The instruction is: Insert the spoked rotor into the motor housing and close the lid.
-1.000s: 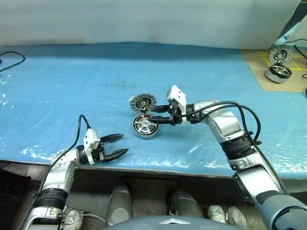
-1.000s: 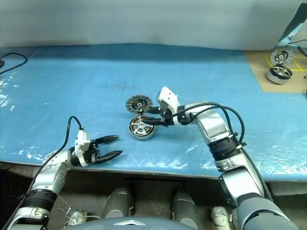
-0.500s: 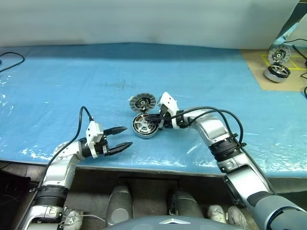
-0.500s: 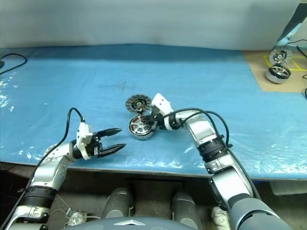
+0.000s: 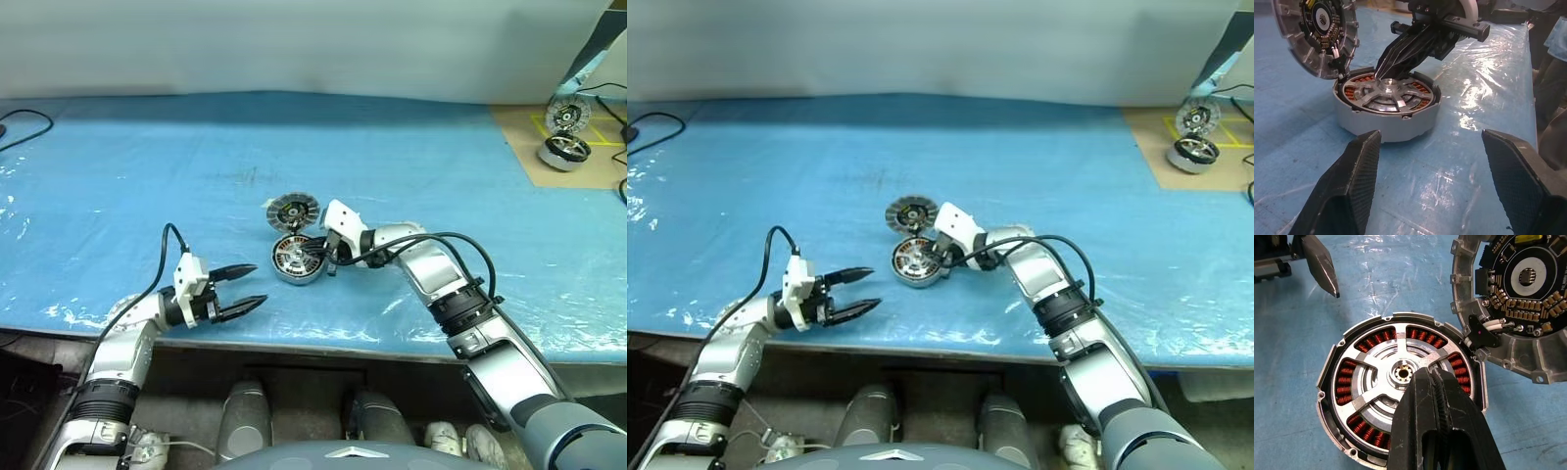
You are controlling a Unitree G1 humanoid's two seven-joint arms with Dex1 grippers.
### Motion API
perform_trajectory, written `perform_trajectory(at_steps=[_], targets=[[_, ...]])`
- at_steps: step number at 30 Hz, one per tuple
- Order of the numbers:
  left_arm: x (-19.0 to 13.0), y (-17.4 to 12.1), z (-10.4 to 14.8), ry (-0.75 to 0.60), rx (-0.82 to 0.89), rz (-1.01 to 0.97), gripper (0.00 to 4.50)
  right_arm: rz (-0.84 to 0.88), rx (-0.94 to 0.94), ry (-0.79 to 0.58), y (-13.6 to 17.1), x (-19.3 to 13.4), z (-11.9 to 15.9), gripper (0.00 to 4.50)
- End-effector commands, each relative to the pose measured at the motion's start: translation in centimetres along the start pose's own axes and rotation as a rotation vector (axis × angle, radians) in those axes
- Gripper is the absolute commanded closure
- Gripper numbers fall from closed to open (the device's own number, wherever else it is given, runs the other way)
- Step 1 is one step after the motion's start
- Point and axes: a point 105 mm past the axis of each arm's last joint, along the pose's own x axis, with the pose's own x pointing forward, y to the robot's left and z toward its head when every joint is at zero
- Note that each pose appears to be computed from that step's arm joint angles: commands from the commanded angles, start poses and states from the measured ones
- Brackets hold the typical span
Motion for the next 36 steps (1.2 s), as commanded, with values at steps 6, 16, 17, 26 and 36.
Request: perform_trajectory(at_steps=[6, 16, 17, 26, 36], targets=[[-0.7, 1.7, 0.6, -0.078, -0.011, 0.053, 1.05, 0.034, 0.121, -0.209, -0.4, -2.1, 4.2, 4.45], [0.0, 4.6, 6.1, -0.219, -0.073, 0.232, 1.05, -0.064, 0.178, -0.172, -1.2, -4.9, 2.6, 4.45], [-0.6, 4.7, 6.3, -0.231, -0.082, 0.259, 1.05, -0.072, 0.19, -0.169, -1.1, -5.1, 2.3, 4.45], [-0.6, 10.8, 9.9, -0.294, -0.113, 0.425, 2.98, -0.147, 0.262, -0.131, -0.1, -6.7, 0.1, 4.5], [7.8, 12.6, 12.7, -0.262, -0.098, 0.224, 4.48, -0.178, 0.286, -0.12, 0.3, -6.9, -0.3, 4.5]])
